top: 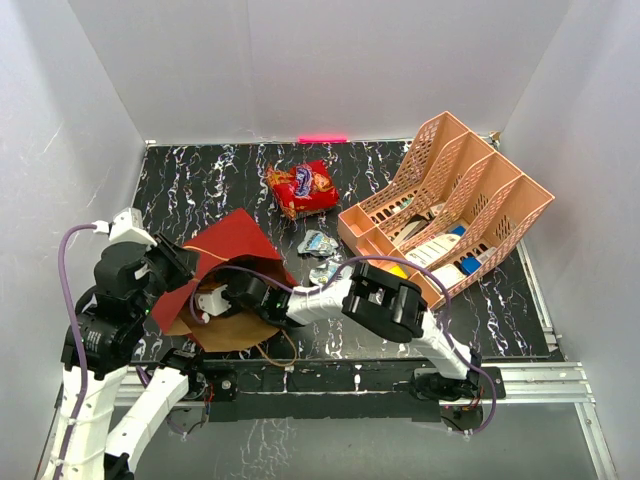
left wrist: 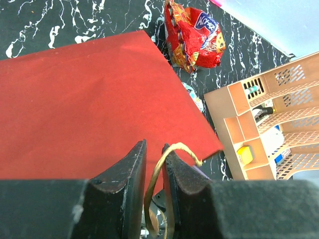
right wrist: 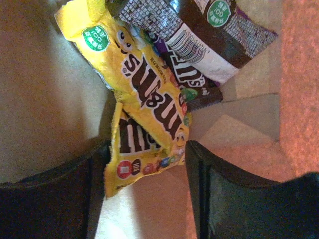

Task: Take the snacks out of the paper bag
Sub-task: Take out the snack from the paper bag.

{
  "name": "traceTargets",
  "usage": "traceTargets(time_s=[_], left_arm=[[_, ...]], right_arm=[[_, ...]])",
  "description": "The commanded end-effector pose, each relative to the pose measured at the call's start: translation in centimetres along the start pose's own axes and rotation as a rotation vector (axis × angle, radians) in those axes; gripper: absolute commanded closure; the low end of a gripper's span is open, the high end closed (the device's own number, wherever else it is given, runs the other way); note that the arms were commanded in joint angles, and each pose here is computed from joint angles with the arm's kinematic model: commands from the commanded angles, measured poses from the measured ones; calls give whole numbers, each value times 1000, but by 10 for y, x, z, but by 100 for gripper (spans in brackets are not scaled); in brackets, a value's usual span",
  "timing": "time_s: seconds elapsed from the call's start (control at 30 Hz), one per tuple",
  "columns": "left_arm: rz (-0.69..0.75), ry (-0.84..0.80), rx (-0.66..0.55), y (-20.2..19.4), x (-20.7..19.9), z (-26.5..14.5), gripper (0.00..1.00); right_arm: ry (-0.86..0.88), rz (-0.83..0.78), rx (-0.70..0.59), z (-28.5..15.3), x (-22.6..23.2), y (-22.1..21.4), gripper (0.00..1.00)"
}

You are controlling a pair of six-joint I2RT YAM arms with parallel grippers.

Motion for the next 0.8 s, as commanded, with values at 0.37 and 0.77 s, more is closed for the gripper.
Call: traceTargets(time_s=[0.37, 0.77], left_arm=[[10, -1, -37, 8, 0, -9, 81], [11, 10, -34, 6, 0, -3, 80]], right_arm=[[-17, 88, -59, -13, -29, 22, 93], [206, 476, -224, -96, -27, 37, 93]])
Point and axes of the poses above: each gripper's point midway between its finger pads, its own z axis out along the fingers, its own x axis along the line the jaws close on, y = z × x, the point moved 10 cm from there along -z, back along the fingers, and after that the axes turned 15 degrees about z, right-handed, at the moved point
